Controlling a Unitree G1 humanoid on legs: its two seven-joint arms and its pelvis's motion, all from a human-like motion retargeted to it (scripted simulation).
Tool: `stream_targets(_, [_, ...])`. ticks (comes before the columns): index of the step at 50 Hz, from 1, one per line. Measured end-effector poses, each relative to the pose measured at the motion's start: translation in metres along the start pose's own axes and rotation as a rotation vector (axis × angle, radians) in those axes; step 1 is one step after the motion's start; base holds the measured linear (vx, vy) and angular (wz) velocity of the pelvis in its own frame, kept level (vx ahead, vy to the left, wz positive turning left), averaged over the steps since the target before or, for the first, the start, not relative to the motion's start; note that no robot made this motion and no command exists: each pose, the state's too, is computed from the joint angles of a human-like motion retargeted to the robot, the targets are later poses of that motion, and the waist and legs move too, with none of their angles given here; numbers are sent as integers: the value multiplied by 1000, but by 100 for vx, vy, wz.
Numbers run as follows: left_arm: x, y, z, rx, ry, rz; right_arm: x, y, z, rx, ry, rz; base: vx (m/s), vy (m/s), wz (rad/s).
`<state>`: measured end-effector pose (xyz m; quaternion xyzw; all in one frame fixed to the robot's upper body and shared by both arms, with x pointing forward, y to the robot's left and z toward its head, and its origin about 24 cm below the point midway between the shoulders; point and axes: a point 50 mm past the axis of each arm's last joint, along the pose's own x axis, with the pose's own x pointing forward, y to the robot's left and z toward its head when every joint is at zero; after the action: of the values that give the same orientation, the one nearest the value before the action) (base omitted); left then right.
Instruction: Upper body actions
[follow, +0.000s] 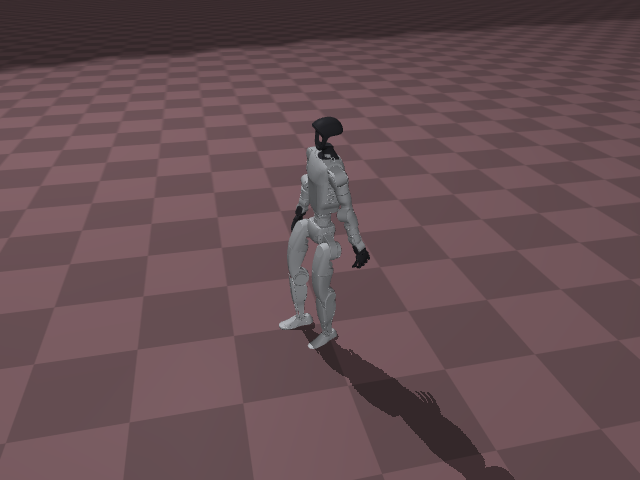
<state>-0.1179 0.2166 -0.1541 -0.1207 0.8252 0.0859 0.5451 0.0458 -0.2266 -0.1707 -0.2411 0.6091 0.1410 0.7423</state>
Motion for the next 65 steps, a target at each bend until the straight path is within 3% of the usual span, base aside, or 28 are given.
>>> stream_targets(7, [-3,-12,28,-35,-73,-45,2,-6,20,-35,-56,-4,-6,-13,-54])
stream_targets(20, [-22,-31,104,-3,-332,-42,1,16,-2,-70,50,53,-13,-22,-17])
stream_targets(40, [-10,-40,77,87,-240,-85,-4,22,-26,-5,147,96,-2,-9,-3])
stream_targets(65, [-11,-41,78,104,-230,-95,0,25,-2,-51,63,150,0,0,0])
